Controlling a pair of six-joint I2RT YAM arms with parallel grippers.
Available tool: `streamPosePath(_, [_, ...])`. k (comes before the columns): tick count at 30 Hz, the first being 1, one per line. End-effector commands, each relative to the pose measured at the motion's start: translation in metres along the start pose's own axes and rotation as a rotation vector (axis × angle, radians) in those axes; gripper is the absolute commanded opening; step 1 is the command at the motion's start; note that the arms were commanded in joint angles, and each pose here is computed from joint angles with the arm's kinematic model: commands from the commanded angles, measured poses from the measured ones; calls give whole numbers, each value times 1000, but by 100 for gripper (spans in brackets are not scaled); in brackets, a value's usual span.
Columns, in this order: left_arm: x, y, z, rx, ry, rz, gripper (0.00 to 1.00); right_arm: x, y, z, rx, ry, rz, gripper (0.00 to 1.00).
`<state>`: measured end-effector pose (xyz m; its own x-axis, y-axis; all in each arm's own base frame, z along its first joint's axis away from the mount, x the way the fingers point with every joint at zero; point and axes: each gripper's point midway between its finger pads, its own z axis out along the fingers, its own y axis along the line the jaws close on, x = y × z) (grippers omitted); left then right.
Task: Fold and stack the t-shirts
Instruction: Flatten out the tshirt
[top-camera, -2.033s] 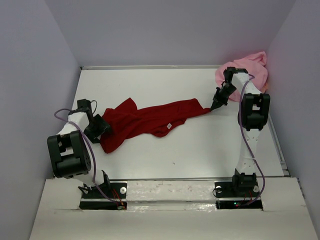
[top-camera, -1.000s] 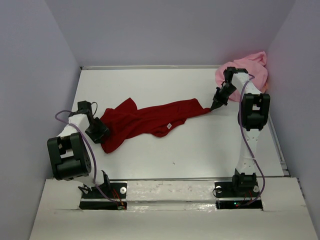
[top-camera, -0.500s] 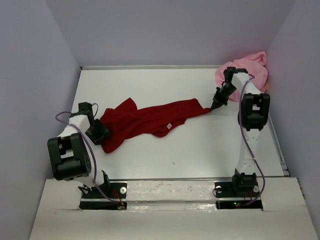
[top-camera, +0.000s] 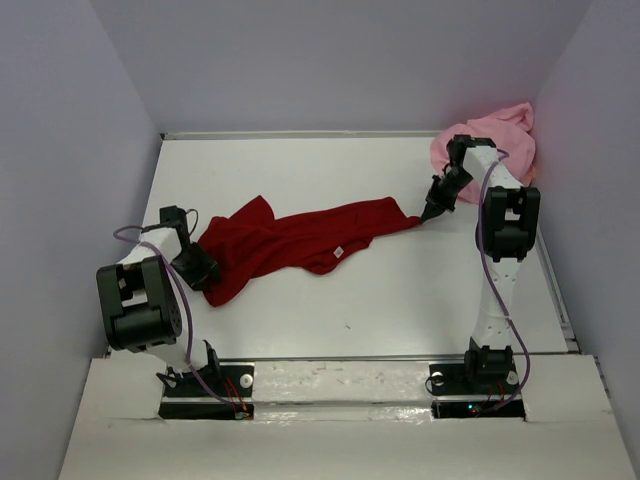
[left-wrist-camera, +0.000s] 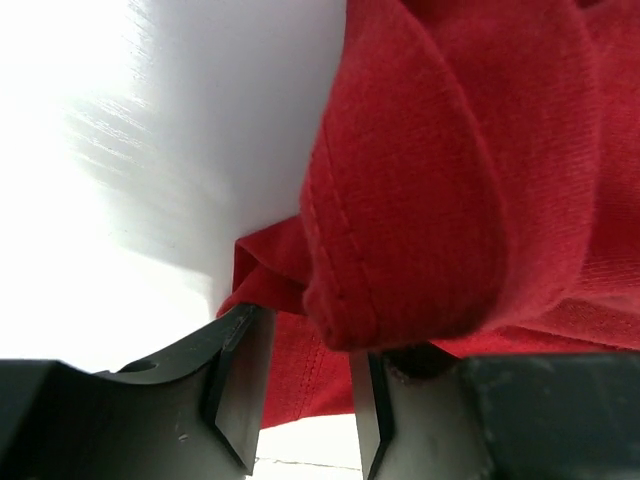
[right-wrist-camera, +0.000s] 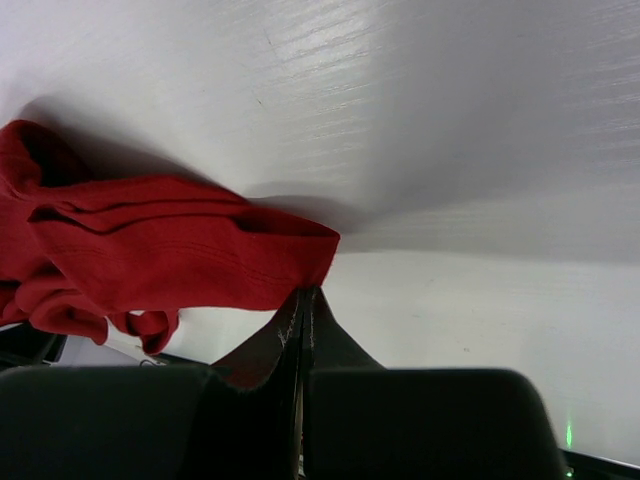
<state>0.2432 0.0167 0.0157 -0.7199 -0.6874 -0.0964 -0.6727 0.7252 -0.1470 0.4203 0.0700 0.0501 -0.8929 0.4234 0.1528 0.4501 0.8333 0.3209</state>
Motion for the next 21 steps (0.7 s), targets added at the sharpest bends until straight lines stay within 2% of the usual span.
streamPosePath(1, [1,1,3,-17,12,3,46,0,12,-23,-39,-59,-34,0])
streamPosePath(2, [1,2,4,-19,12,1,45,0,12,-23,-37,-60,-34,0])
streamPosePath(5, [1,0,6,-15,16,4,17,0,13,-24,-40,-62,-35,0])
streamPosePath(6, [0,0,7,-17,19,3,0,0,13,-23,-41,-60,-34,0])
streamPosePath(13, [-14,-12,-7,24,-36,-9,0,2,13,-24,-43,-58,-37,0])
streamPosePath(21, [-64,-52,-67,153,-218,15,0,-2,20,-33,-71,-85,-60,0])
